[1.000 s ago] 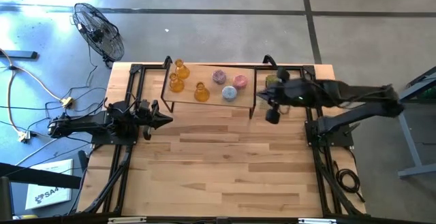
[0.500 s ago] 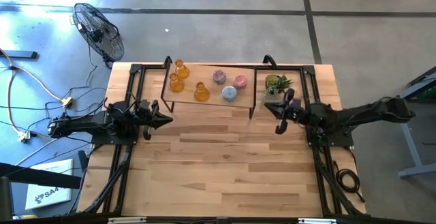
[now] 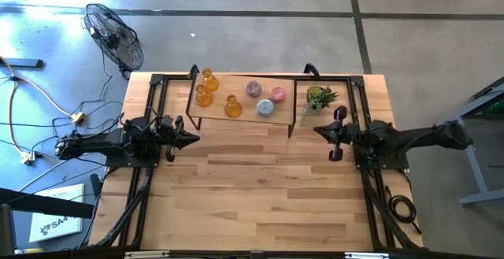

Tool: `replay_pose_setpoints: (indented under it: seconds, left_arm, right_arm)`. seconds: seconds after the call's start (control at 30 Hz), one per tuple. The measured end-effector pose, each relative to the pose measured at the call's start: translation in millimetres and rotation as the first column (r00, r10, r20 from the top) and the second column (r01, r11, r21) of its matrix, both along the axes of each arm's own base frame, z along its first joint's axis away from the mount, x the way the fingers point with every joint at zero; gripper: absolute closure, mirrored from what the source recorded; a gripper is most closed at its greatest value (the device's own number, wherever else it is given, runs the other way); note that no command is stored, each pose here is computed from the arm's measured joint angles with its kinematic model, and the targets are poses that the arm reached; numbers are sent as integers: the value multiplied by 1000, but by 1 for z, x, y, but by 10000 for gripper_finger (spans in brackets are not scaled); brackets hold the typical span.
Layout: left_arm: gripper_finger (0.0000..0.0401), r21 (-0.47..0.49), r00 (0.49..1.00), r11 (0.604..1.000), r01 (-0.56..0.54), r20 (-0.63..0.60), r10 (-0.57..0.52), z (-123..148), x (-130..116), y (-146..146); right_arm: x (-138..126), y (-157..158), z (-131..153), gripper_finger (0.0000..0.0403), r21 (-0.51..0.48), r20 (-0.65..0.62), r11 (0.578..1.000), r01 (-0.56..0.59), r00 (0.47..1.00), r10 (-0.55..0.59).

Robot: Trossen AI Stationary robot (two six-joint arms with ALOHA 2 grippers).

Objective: Pick & Place candle stick holders
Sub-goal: Return to Home Position

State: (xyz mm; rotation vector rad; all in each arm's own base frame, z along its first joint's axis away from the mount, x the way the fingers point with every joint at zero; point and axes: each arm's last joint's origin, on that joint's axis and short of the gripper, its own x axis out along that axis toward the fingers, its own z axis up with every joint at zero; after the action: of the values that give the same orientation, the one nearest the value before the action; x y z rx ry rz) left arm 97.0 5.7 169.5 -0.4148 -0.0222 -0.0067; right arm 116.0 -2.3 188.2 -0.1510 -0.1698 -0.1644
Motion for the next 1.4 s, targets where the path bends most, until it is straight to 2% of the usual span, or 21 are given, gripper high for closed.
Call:
replay_pose_setpoints:
  seconds: [0.1,0.43,0.67,1.4]
  left_arm:
    - [400,0,1000,1000,0,0,0,0,0,0]
    - [400,0,1000,1000,0,0,0,0,0,0]
    - [400,0,1000,1000,0,0,0,0,0,0]
    - [400,0,1000,1000,0,0,0,0,0,0]
  right_arm:
    - [-5,0,-3,400,12,-28,1000,-2,1000,2]
    - [-19,1,-17,398,185,-119,981,-50,990,73]
    - [-19,3,-16,401,160,-120,980,-118,983,138]
    - [-19,3,-17,400,160,-125,980,-118,982,139]
